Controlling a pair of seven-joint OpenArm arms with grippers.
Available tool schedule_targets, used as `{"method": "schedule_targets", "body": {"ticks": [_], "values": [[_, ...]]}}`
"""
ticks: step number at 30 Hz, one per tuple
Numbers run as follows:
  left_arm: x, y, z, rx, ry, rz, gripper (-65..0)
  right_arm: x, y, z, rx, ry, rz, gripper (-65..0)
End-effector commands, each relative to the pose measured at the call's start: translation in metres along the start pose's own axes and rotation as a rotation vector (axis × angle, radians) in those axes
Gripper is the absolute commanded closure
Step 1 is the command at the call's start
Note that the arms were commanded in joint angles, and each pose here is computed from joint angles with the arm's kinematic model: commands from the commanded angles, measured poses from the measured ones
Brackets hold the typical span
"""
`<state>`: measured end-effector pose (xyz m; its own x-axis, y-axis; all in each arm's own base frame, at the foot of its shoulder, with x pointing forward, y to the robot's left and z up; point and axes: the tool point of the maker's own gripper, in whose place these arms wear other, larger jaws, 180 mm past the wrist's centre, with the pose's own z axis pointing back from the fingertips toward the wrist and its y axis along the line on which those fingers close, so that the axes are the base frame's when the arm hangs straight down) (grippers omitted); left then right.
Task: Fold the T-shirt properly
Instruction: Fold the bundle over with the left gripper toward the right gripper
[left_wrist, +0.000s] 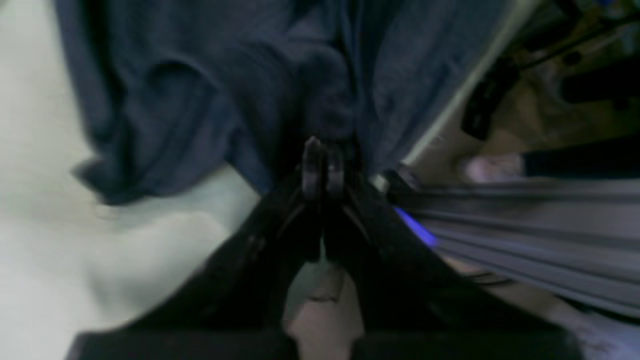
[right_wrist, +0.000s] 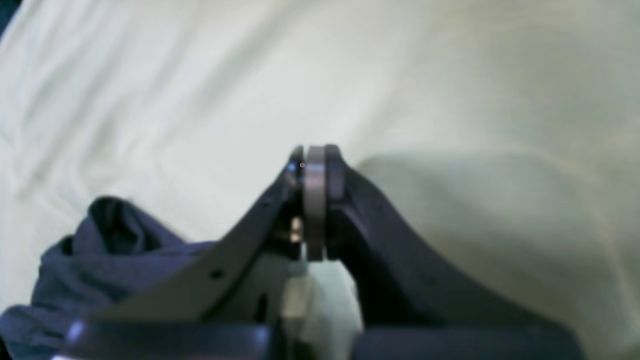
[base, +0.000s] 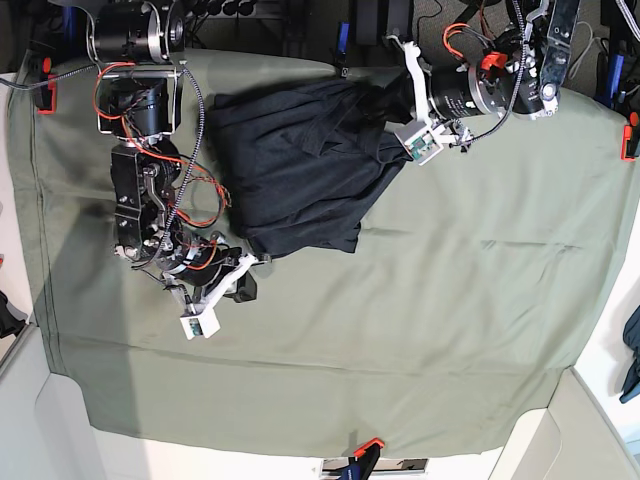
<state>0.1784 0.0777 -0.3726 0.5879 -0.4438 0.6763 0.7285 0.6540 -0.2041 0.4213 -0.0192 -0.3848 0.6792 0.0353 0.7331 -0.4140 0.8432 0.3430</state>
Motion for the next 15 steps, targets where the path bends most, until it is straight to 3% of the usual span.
{"method": "schedule_targets", "body": {"ticks": [1,9,15], "values": [[0.008,0.002,0.002,0.003,-0.031,-0.018,0.0,0.023,0.006,0.001,0.014,-0.052,0.042,0.0],[-0.014,0.035,-0.021,0.015,0.03,0.059,0.0,0.004,0.025,-0.009,0.033,0.037,0.164,0.0],[0.025,0.052,-0.045,-0.01,0.001,-0.014,0.0,-0.003,0.011,-0.003,0.009,0.072,0.182,0.0]]}}
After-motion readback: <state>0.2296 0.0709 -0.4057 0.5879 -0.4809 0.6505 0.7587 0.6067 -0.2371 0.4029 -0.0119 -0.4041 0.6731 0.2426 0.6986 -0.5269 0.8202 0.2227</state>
